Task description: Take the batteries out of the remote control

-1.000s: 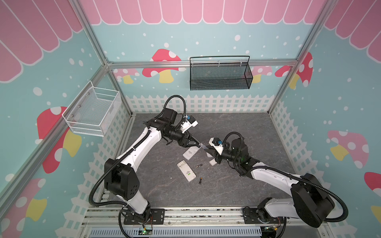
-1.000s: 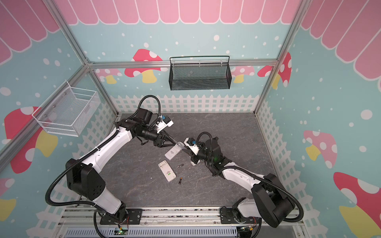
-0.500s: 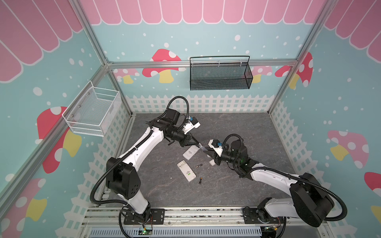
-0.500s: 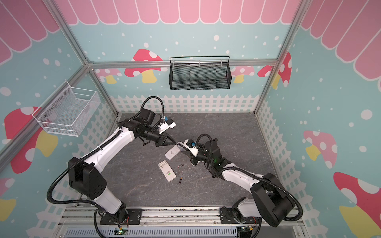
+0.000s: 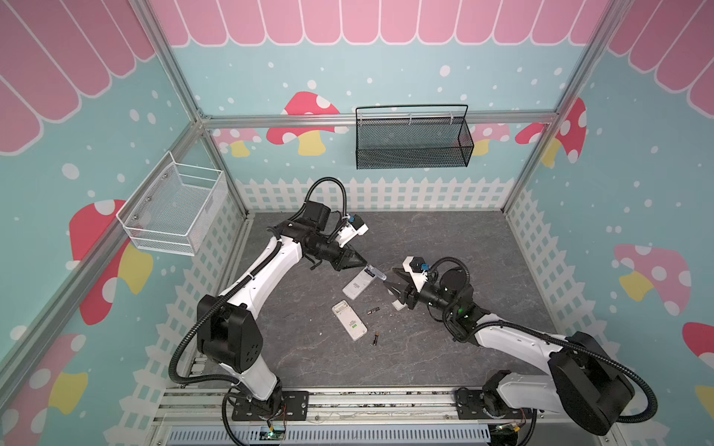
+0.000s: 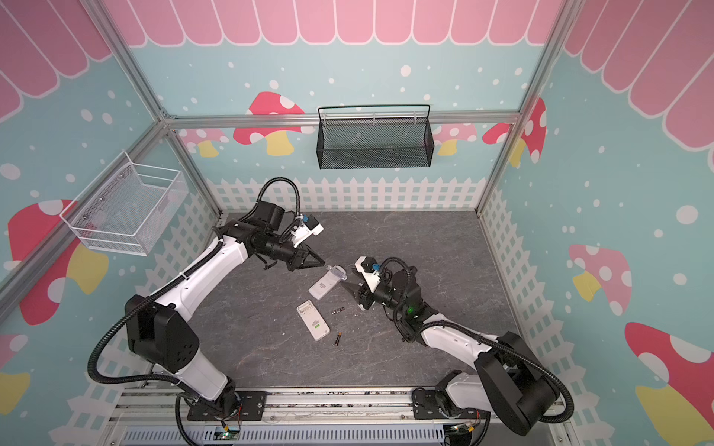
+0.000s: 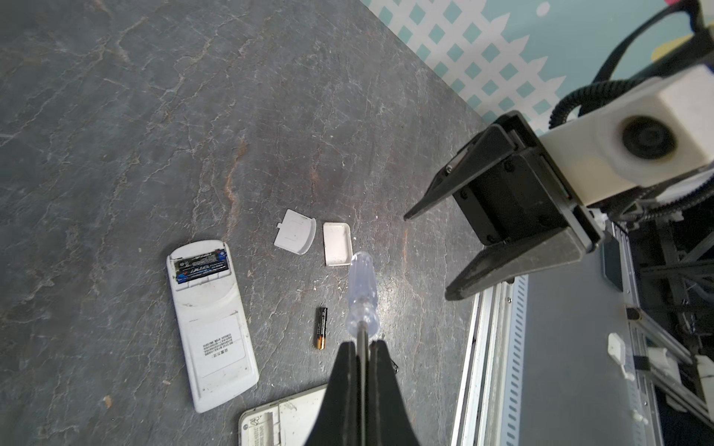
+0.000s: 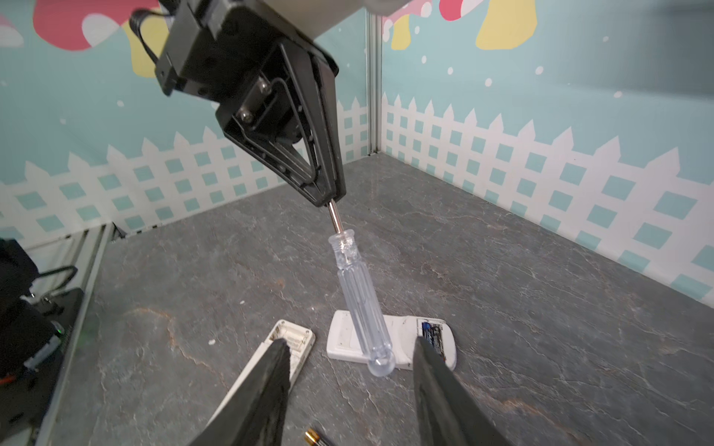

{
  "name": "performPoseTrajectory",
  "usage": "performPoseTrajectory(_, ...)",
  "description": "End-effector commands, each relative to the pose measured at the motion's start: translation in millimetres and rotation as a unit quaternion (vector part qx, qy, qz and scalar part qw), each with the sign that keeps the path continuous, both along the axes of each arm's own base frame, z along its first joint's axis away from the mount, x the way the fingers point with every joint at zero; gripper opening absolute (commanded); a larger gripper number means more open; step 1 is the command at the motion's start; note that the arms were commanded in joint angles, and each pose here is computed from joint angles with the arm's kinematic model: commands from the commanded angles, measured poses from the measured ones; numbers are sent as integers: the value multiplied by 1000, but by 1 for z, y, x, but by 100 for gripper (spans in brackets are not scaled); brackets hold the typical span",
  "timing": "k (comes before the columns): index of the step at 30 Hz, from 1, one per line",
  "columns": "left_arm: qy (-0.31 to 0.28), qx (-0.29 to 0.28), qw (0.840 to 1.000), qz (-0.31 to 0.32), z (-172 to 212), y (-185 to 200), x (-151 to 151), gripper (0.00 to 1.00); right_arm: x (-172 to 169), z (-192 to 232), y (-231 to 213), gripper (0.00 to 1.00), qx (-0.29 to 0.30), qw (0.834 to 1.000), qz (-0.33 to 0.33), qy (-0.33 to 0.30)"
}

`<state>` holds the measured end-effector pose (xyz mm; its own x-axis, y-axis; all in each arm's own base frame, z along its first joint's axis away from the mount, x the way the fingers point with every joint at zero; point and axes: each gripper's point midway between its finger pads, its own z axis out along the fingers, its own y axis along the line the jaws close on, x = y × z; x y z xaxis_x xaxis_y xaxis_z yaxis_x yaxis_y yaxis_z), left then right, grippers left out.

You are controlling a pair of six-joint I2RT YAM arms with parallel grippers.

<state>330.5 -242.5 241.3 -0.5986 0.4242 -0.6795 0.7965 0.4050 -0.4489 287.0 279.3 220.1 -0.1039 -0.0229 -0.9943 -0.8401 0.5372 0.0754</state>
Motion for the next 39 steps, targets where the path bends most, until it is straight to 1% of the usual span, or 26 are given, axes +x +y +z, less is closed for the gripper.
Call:
performPoseTrajectory(1,-11,-51,999,16,29,4,6,0,9,28,2,56,74,997,-12,5)
performPoseTrajectory(3,3,-77,996,34,35,11,12,0,14,31,7,60,91,995,-10,25)
performPoseTrajectory(5,13,-106,993,54,43,19,19,0,16,35,15,64,104,994,6,41)
performPoseTrajectory(6,19,-124,990,63,46,23,22,0,18,37,17,68,115,992,8,48)
performPoseTrajectory(7,29,-144,987,71,48,27,25,0,20,38,18,74,125,991,7,51)
performPoseTrajectory(8,35,-162,983,79,50,32,29,0,23,37,19,76,133,990,7,55)
performPoseTrajectory(11,73,-225,965,109,59,44,43,0,32,41,27,76,151,986,14,73)
performPoseTrajectory(13,82,-261,955,117,62,49,47,0,36,47,33,75,168,982,23,84)
performPoseTrajectory(15,80,-289,947,116,66,50,48,0,42,46,38,74,182,978,29,98)
performPoseTrajectory(18,61,-330,937,102,78,52,43,0,49,47,48,70,194,972,49,124)
performPoseTrajectory(21,52,-335,936,93,79,50,41,0,53,49,55,70,204,967,66,140)
performPoseTrajectory(23,57,-331,937,94,74,49,42,0,59,47,59,69,209,963,72,153)
performPoseTrajectory(26,65,-330,937,94,72,48,43,0,67,54,62,67,225,953,92,181)
performPoseTrajectory(28,66,-327,938,90,69,45,43,0,68,59,64,66,229,950,107,183)
performPoseTrajectory(31,73,-323,940,80,62,38,39,0,66,62,73,64,218,949,139,178)
performPoseTrajectory(34,76,-321,942,65,61,31,35,0,61,66,80,63,209,944,177,183)
performPoseTrajectory(36,75,-318,944,51,59,26,30,0,61,63,81,62,203,943,187,185)
performPoseTrajectory(39,82,-316,944,39,57,19,26,0,63,63,83,58,206,938,194,200)
